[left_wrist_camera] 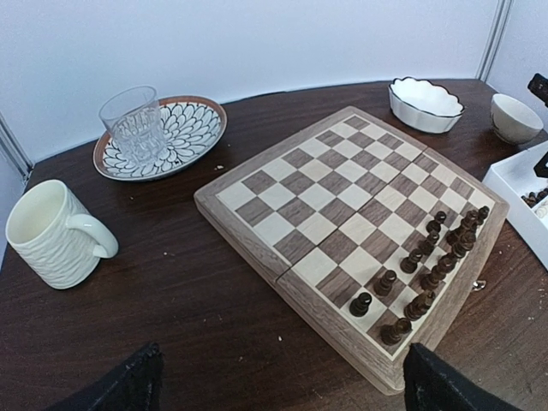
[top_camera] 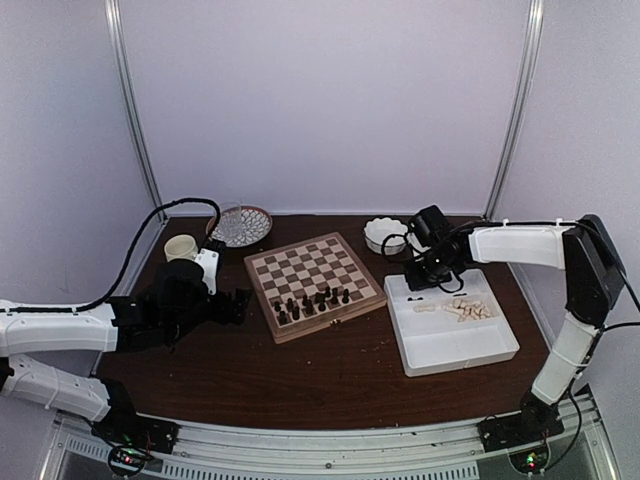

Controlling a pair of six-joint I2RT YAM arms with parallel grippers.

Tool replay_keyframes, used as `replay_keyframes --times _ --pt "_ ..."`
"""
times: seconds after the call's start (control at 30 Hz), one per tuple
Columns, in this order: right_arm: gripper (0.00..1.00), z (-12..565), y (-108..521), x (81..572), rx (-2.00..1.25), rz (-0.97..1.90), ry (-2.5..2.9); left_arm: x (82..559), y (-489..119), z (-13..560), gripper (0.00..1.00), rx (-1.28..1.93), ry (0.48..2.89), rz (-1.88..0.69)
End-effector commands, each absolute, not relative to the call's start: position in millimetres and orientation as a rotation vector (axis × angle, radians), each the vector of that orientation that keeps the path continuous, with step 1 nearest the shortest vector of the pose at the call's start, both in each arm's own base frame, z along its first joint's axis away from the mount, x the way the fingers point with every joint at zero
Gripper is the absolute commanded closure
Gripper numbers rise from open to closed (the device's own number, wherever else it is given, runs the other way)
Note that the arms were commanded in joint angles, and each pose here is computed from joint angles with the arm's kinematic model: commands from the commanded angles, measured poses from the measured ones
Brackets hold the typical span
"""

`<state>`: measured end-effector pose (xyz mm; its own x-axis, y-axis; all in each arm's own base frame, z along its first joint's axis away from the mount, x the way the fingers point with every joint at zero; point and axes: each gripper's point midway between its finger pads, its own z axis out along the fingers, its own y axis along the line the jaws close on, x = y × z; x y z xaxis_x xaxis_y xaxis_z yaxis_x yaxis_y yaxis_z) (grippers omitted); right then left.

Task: Set up the chess pieces on the board
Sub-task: Move the chessboard to the center of the board.

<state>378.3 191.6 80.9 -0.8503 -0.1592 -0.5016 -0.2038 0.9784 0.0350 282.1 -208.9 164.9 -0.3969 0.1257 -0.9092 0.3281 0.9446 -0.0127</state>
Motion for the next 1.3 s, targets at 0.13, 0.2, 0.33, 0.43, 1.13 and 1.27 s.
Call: replay_keyframes --times 0.13,0.2,0.33,0.43,1.13,1.27 --pt "0.77 68.6 192.9 373.1 -0.27 0.125 2.639 286.3 -209.2 182.5 0.02 0.308 1.937 -0.227" --pt "0.66 66.9 183.8 372.0 -0.247 0.07 2.635 286.7 -207.0 183.4 0.02 0.308 1.932 -0.211" --pt "0.52 66.3 176.0 370.4 -0.201 0.063 2.64 288.9 -203.5 184.8 0.02 0.315 1.921 -0.171" --pt "0.51 64.7 168.0 373.5 -0.147 0.075 2.63 291.9 -200.8 186.5 0.02 0.33 1.897 -0.126" --pt "0.5 101.3 108.3 381.8 0.209 0.075 2.69 309.6 -171.8 278.2 0.02 -0.083 1.988 -0.066" --pt "0.48 120.0 100.7 378.7 0.196 0.012 2.714 313.0 -182.1 297.0 0.02 -0.08 1.991 -0.115"
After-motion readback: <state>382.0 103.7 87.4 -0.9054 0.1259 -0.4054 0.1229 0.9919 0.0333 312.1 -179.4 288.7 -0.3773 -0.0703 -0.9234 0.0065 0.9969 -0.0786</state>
